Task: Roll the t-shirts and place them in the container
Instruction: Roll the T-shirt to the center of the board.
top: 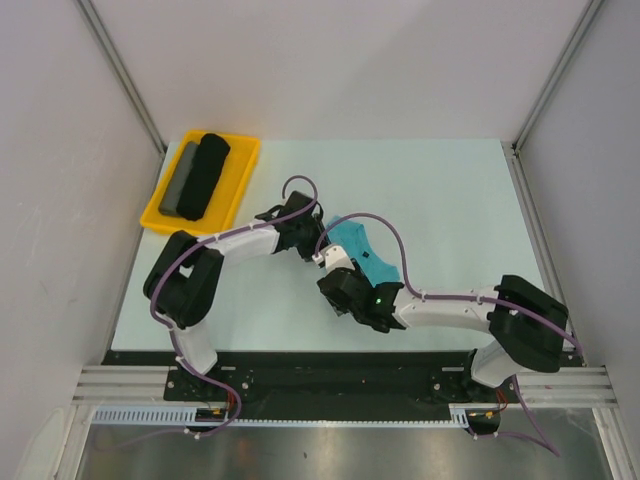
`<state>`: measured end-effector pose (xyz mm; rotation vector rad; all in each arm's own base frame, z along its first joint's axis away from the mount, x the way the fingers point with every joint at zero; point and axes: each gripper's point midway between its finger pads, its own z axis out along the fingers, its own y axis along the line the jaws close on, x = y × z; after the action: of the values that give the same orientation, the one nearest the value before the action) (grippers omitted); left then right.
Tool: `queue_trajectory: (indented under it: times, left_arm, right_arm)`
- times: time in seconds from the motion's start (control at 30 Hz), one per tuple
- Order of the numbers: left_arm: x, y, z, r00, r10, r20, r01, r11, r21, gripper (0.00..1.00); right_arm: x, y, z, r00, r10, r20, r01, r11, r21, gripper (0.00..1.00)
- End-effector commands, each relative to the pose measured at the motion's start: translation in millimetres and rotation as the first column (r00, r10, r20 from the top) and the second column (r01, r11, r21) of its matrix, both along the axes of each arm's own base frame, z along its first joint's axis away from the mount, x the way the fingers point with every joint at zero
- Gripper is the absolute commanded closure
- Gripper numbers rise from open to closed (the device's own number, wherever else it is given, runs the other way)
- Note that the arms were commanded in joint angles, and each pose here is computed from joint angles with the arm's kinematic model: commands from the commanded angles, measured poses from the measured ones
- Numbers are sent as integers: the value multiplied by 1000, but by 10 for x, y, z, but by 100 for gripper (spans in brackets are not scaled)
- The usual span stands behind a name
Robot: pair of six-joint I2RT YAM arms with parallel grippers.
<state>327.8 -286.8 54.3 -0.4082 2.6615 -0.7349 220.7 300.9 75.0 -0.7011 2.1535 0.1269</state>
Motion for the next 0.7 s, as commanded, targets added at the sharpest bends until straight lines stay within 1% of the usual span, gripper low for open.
queue_trajectory:
  times: [0.0,0.13,0.23,0.27,0.33,0.37,0.43,0.63,0.67]
  left_arm:
    - [103,-88,126,1000,5,29,-4,1000,-20,60]
    - [108,-116,173,999,-13,39,14,999,-30,58]
    - [115,-139,251,998,-33,59,36,998,-44,54]
    - [118,-142,276,997,-38,65,41,998,-47,48]
    - [125,-150,364,996,-47,81,53,997,-64,43]
    - [128,-145,395,995,-49,88,55,996,-69,39]
    - [134,-126,476,993,-56,103,65,994,-83,36]
    - [75,-23,611,988,-72,139,90,988,-127,31]
    - [80,-13,626,986,-73,150,93,987,-134,31]
  right_arm:
    - [154,-129,14,995,-63,72,69,994,-90,40]
    - [183,-204,-109,995,-79,68,88,986,-139,38]
    - [197,-240,-205,995,-88,52,95,982,-161,38]
    - [208,-254,-225,994,-92,50,99,981,-167,38]
    - [216,-272,-288,995,-96,29,100,980,-174,36]
    - [245,-298,-301,994,-106,20,108,979,-171,36]
    - [254,-305,-325,995,-104,0,103,982,-159,35]
    - [319,-288,-328,994,-76,-73,72,996,-61,35]
    - [285,-273,-362,993,-54,-109,51,998,-35,36]
